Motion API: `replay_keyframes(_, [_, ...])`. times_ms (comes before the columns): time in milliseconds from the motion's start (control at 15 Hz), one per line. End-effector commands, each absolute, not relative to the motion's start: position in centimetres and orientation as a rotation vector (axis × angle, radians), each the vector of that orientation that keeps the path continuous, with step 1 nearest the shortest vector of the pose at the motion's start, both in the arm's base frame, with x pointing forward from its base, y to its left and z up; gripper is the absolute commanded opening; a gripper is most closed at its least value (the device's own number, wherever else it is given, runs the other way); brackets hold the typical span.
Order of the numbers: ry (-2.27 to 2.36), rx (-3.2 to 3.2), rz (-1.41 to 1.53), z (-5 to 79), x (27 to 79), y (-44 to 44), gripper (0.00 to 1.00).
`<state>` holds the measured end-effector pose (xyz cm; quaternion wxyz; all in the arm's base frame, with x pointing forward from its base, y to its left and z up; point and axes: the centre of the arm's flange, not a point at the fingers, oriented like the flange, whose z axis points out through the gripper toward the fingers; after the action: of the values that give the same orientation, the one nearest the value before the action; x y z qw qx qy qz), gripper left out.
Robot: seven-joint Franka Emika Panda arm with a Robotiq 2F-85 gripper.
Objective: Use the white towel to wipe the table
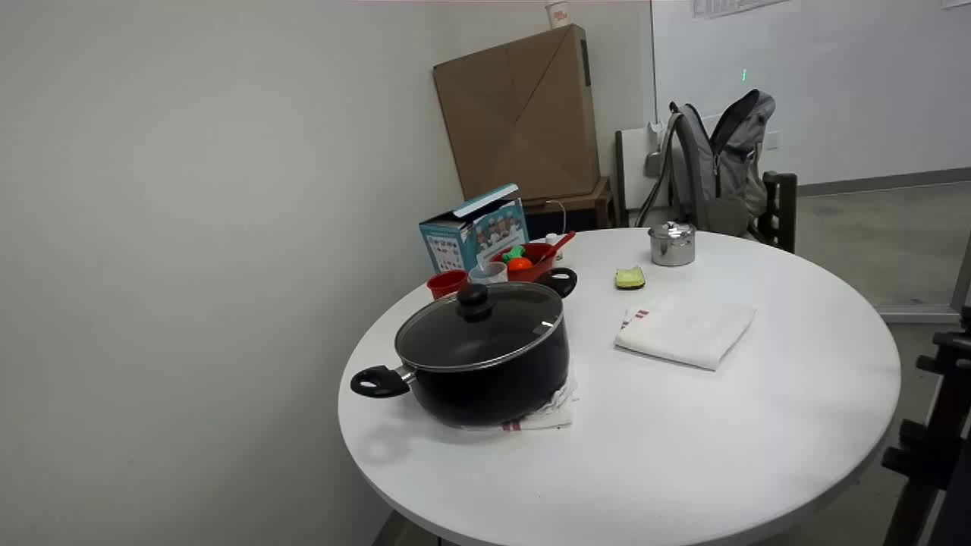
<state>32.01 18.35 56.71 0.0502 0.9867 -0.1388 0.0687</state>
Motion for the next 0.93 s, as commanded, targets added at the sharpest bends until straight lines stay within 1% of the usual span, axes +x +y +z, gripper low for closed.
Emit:
replay_keyframes(0, [-0.423, 3.004, 0.209, 56.7, 32.0, 18.4, 1.0])
replay_keyframes(400, [-0.423, 3.004, 0.209, 56.7, 32.0, 18.3, 1.0])
replay_keyframes(867, [-0.064, 3.207, -0.038, 53.6, 34.2, 16.9, 1.0])
